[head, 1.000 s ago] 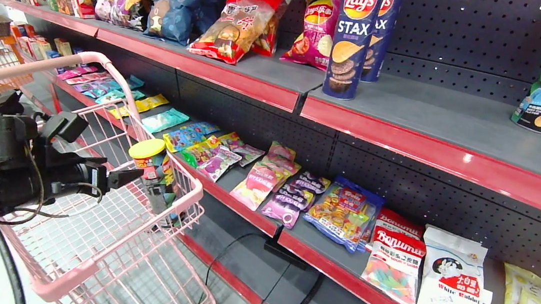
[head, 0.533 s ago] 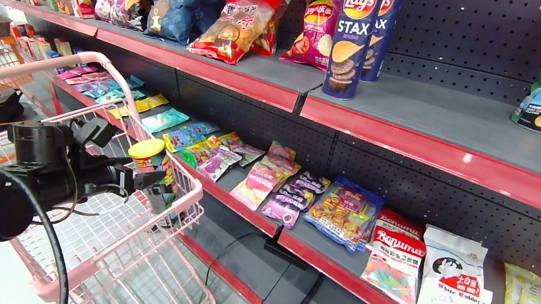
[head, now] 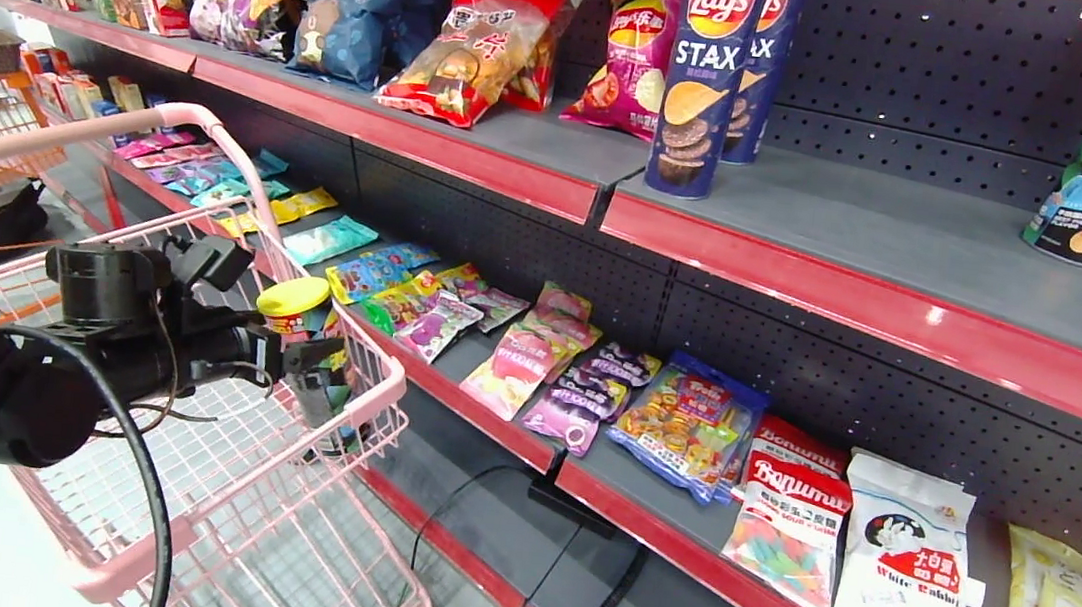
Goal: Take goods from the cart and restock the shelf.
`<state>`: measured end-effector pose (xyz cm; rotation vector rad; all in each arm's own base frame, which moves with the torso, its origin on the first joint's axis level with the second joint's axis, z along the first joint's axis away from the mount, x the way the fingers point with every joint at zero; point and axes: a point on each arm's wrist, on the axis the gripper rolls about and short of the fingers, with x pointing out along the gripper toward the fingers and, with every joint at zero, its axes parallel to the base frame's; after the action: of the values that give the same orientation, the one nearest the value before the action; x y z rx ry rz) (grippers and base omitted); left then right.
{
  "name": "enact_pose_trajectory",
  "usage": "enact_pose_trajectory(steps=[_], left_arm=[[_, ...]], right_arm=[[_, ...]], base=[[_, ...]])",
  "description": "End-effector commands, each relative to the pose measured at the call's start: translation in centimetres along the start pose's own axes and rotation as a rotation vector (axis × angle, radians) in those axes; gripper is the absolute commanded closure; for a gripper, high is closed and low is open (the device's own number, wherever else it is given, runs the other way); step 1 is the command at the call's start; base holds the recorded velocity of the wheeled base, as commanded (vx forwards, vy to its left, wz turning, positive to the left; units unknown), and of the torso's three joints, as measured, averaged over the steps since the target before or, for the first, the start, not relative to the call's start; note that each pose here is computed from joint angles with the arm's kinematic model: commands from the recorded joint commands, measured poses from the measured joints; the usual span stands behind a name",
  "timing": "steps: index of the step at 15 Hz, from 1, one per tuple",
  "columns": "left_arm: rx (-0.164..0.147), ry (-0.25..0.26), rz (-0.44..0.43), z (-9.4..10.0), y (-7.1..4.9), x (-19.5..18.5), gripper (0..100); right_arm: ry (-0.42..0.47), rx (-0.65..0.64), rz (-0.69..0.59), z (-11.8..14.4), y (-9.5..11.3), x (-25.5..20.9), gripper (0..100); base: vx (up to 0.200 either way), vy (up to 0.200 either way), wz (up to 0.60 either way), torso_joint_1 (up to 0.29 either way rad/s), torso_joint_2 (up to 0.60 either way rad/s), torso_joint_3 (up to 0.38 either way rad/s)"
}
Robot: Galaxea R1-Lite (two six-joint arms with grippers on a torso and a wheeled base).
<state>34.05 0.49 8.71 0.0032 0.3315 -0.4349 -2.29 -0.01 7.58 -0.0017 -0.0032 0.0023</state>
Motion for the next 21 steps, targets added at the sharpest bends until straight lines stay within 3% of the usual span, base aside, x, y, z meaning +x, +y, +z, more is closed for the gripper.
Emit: enact_pose_trajectory(steps=[1,4,8,11,13,15,21], left_arm=[[0.001,0.005,-0.011,-0.2,0.0,0.9,0],[0.007,0.018,-0.032,-0.5,-0.8,1.7,0],[0.014,0.001,-0.027,-0.4,-0.9,1.3,0],[0.026,-0.061,-0.003,1.9,-1.5,-2.1,0],[0.021,-0.059,0.005,1.8,-1.9,-3.8,0],[0.004,-0.036,0.021,1.0,-1.4,-4.0,0],[0.009,-0.041,0.020,1.1,-0.5,-2.3,0]], right_arm=[[-0.001,0.000,0.001,0.0,0.0,0.0,0],[0.000,-0.001,0.001,0.0,0.0,0.0,0],[-0.001,0.000,0.001,0.0,0.0,0.0,0],[0.000,0.000,0.001,0.0,0.0,0.0,0],[-0.001,0.000,0.001,0.0,0.0,0.0,0],[-0.001,0.000,0.001,0.0,0.0,0.0,0],[0.000,-0.001,0.001,0.0,0.0,0.0,0]], base=[[0.000,0.000,0.00,0.000,0.00,0.000],[0.000,0.000,0.00,0.000,0.00,0.000],[0.000,0.000,0.00,0.000,0.00,0.000],[0.000,0.000,0.00,0.000,0.00,0.000],[0.000,0.000,0.00,0.000,0.00,0.000],[0.000,0.000,0.00,0.000,0.00,0.000],[0.000,0.000,0.00,0.000,0.00,0.000]])
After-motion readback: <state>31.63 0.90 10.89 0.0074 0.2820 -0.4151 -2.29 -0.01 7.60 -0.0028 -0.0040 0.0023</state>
